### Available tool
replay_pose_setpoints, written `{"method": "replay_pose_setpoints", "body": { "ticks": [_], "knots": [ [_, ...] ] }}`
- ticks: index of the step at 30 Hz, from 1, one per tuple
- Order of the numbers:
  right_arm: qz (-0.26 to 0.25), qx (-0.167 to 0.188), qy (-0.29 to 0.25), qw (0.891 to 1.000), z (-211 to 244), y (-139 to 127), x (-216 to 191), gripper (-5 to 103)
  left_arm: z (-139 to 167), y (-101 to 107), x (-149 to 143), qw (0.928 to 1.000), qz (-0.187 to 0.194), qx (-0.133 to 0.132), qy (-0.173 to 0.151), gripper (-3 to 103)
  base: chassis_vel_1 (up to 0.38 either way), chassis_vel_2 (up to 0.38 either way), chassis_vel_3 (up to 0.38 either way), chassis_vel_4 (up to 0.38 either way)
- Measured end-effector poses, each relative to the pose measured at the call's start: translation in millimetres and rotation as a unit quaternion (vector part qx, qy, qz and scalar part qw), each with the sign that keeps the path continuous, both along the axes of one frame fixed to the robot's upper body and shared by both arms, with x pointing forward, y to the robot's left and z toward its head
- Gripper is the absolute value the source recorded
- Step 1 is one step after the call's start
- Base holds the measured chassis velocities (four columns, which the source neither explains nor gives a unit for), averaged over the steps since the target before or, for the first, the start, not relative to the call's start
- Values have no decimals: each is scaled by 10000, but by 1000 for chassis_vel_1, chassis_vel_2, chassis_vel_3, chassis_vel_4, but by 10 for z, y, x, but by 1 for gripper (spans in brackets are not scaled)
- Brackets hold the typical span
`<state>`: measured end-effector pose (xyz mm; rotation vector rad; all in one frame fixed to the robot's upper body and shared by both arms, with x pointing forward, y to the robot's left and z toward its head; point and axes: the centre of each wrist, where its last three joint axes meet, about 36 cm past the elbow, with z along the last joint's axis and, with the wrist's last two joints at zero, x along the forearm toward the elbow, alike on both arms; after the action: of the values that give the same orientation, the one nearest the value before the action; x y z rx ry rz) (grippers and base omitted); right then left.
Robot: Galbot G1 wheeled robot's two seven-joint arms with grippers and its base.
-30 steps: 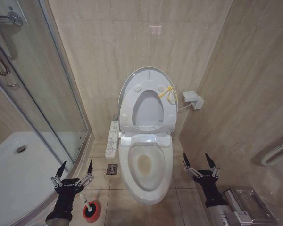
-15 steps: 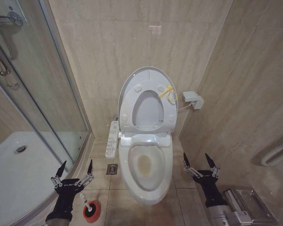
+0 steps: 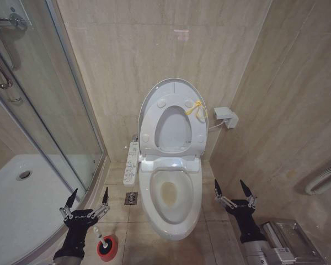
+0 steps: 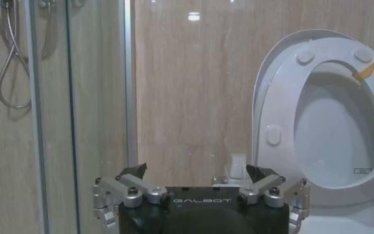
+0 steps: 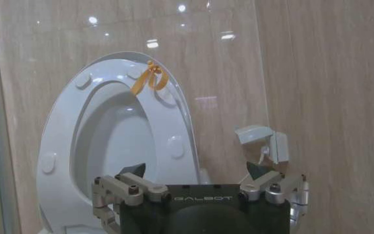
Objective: Open the toilet lid, clean the toilet bowl with a toilet brush, close the toilet lid, and flush.
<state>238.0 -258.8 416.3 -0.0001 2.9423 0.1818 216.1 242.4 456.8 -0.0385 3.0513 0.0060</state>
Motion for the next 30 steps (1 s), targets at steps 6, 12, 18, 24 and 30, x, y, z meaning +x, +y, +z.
{"method": "replay_pose_setpoints", "body": {
  "ticks": [6, 12, 18, 24, 30],
  "knots": [
    [0, 0, 0, 10000, 0, 0, 0, 100, 0, 0, 0, 10000, 0, 0, 0, 100, 0, 0, 0, 0],
    [-22, -40, 148, 9999, 104, -50, -8, 100, 0, 0, 0, 10000, 0, 0, 0, 100, 0, 0, 0, 0],
    [-124, -184, 632, 9978, 471, -189, -45, 100, 0, 0, 0, 10000, 0, 0, 0, 100, 0, 0, 0, 0],
    [-207, -363, 1090, 9932, 830, -262, -97, 100, 0, 0, 0, 10000, 0, 0, 0, 100, 0, 0, 0, 0],
    [-276, -538, 1478, 9872, 1075, -295, -142, 100, 0, 0, 0, 10000, 0, 0, 0, 100, 0, 0, 0, 0]
  ]
}}
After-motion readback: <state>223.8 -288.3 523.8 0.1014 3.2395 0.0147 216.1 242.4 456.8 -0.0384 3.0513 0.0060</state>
